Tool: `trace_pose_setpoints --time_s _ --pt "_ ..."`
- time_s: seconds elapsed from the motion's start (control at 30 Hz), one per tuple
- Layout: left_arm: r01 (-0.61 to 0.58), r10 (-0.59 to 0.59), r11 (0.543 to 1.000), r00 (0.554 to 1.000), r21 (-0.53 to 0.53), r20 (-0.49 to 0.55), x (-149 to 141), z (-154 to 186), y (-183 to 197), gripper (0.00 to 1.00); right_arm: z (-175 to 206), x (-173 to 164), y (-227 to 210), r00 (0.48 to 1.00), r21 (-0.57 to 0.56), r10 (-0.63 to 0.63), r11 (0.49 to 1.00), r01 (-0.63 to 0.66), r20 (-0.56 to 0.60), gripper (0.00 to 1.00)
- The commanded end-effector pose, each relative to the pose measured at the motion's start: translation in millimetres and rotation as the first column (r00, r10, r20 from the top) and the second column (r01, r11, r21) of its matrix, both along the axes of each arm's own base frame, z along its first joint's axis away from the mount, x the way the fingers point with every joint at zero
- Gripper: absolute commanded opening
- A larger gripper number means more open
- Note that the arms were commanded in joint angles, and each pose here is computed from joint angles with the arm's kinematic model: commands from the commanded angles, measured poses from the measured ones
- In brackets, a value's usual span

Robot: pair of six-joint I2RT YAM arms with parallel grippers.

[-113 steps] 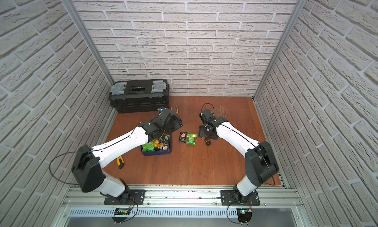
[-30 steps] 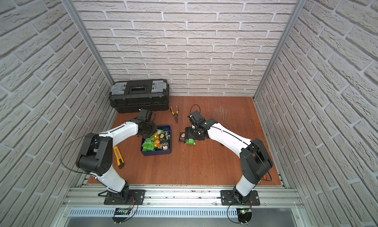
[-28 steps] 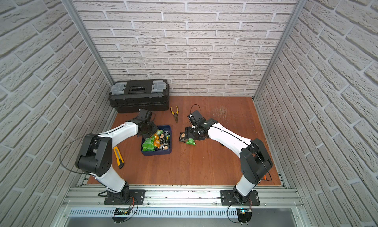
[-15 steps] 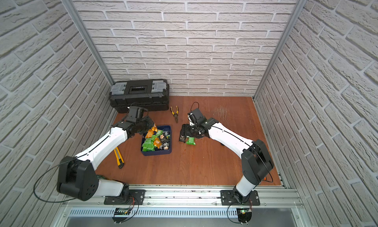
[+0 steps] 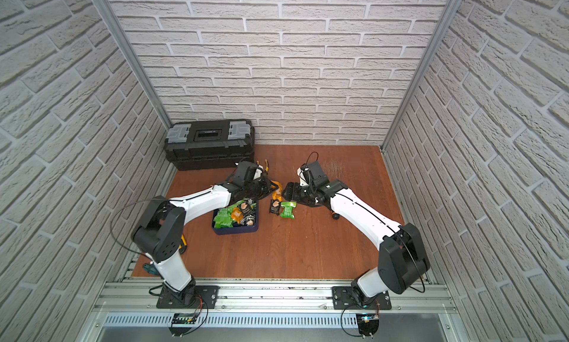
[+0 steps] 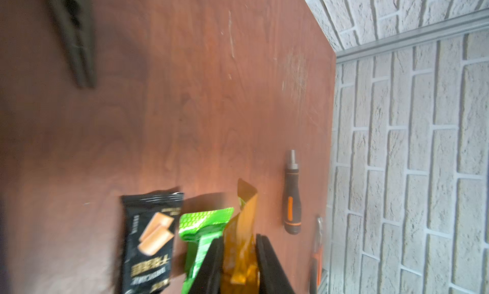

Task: Take the cookies out of the storage box
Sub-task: Pick up the cookie from the storage box.

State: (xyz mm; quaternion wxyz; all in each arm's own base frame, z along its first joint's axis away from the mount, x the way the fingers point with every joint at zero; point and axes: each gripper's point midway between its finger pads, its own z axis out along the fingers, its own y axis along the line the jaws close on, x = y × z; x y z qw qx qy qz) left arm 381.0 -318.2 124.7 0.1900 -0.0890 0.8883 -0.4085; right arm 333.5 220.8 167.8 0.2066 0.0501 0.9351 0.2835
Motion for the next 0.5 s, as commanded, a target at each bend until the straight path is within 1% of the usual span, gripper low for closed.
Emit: trace_pose_setpoints --time_s 0.0,0.1,0.17,0.3,0.47 --pt "0.043 -0.033 0.993 0.995 -0.106 0.09 12 40 -29 0.02 0 -7 1 1.0 0.017 0.024 1.0 -0.024 0.009 0.75" --pt "0.052 -0.045 0.992 0.997 -0.113 0.065 9 39 -35 0.02 -1 -1 -1 0.999 0.018 0.023 1.0 -0.024 0.022 0.75" --pt "0.05 -0.045 0.991 0.998 -0.127 0.043 7 37 -36 0.02 -1 5 3 0.998 0.021 0.049 0.999 -0.05 0.033 0.75" --pt "0.019 -0.017 0.989 1.0 -0.148 0.014 -1 35 -32 0.01 0 19 13 0.993 0.009 0.105 0.994 -0.105 0.055 0.74" --pt "-0.012 0.013 0.987 1.0 -0.159 0.007 -7 37 -27 0.01 -1 38 19 0.991 -0.014 0.115 0.993 -0.114 0.074 0.69"
